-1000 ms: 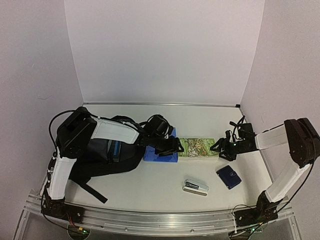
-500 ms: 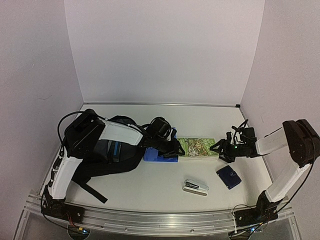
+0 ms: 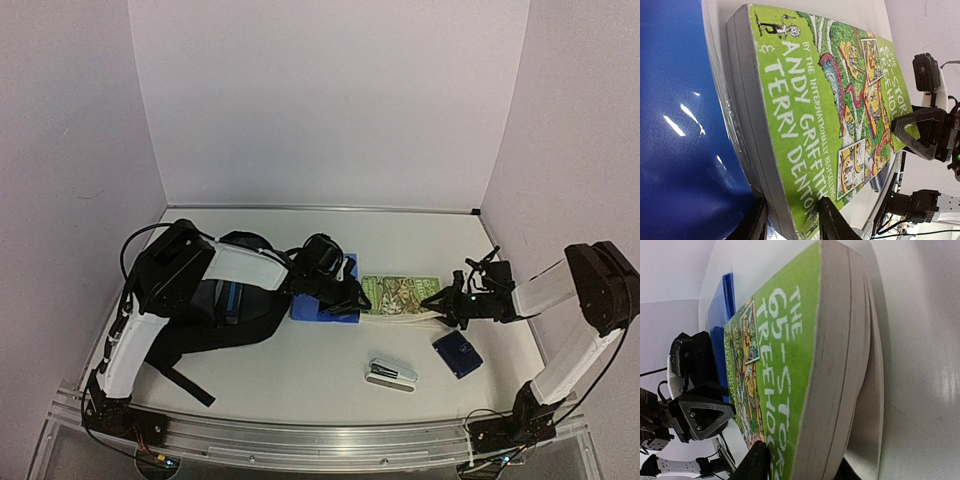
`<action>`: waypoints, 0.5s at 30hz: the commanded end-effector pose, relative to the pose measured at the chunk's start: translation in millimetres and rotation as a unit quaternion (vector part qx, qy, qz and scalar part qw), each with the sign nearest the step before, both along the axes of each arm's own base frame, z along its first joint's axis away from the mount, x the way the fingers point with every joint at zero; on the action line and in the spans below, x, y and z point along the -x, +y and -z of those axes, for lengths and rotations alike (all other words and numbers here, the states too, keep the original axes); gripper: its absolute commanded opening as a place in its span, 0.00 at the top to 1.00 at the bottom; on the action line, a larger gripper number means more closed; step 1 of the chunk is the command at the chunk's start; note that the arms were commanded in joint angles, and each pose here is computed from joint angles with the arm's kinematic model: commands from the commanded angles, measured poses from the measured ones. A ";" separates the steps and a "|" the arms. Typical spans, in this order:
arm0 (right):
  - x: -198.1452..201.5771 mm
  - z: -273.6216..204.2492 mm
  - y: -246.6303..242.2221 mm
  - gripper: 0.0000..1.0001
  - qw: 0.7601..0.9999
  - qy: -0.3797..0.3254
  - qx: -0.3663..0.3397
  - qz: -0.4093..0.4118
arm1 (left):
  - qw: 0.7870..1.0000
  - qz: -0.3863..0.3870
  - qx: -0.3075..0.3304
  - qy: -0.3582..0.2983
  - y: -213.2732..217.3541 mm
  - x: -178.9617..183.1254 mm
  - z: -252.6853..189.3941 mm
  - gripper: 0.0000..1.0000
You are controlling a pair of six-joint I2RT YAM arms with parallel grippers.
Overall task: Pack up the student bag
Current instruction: Pick up the book from the center of the board.
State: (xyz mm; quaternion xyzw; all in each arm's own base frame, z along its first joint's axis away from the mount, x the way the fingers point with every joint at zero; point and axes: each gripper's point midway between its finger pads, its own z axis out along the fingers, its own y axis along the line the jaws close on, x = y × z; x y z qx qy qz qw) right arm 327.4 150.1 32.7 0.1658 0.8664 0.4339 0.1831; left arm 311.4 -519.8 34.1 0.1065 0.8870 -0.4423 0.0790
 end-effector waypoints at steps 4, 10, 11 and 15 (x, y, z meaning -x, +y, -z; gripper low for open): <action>-13.8 -80.6 10.4 0.89 0.994 -0.104 -0.043 0.001 | 0.997 0.011 0.005 -0.077 2.1 -2.4 -59.9 0.47; -10.4 -164.1 13.5 1.00 0.980 -0.192 -0.048 -0.021 | 0.988 -0.020 0.026 -0.151 48.3 -5.4 -139.2 0.18; -7.7 -174.3 15.7 1.00 0.978 -0.200 -0.050 -0.032 | 0.985 -0.020 0.029 -0.169 57.5 -1.9 -152.8 0.14; 4.7 -214.8 27.3 1.00 0.967 -0.233 -0.073 -0.069 | 0.977 -0.005 0.042 -0.209 79.3 14.9 -192.5 0.05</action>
